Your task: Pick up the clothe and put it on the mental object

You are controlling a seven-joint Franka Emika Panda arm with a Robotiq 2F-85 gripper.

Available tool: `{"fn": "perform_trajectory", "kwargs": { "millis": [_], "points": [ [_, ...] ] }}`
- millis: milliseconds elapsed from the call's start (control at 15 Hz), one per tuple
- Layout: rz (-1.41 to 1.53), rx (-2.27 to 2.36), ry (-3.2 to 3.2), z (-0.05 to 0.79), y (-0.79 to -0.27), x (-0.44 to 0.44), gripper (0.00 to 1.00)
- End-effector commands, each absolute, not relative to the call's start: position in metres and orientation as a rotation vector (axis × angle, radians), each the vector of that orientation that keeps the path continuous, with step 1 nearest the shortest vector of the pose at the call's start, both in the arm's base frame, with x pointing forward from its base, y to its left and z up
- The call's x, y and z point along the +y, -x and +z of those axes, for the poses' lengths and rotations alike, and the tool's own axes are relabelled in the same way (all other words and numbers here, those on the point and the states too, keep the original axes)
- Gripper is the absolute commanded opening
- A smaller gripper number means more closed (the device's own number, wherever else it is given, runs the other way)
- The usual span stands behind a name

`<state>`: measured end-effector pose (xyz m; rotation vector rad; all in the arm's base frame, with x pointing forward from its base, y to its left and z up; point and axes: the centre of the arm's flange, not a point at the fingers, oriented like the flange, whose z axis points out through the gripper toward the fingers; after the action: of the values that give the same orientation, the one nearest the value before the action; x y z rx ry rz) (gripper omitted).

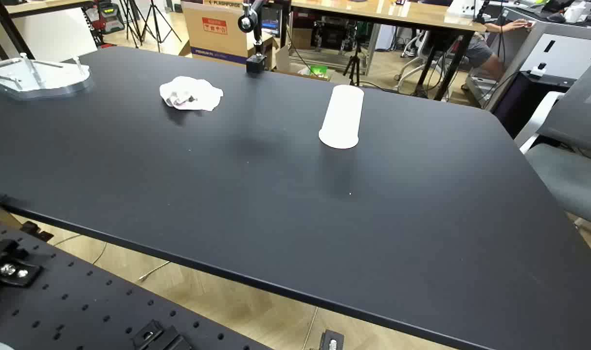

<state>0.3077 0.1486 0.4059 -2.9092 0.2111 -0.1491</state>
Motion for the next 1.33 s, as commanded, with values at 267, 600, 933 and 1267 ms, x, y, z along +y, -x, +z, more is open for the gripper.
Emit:
{"fn": "perform_trajectory", "kwargs": {
  "millis": [267, 600, 933, 1267],
  "points": [
    [-0.148, 0.211, 2.909, 0.406, -0.308, 0.149, 1.0],
    [-0.148, 0.211, 2.909, 0.406, -0.308, 0.149, 1.0],
    [-0.225, 0.251, 2.97, 0.39, -0.34, 0.127, 1.0],
    [-0.273, 0.259, 3.026, 0.347, -0.397, 0.098, 1.0]
  ]
}}
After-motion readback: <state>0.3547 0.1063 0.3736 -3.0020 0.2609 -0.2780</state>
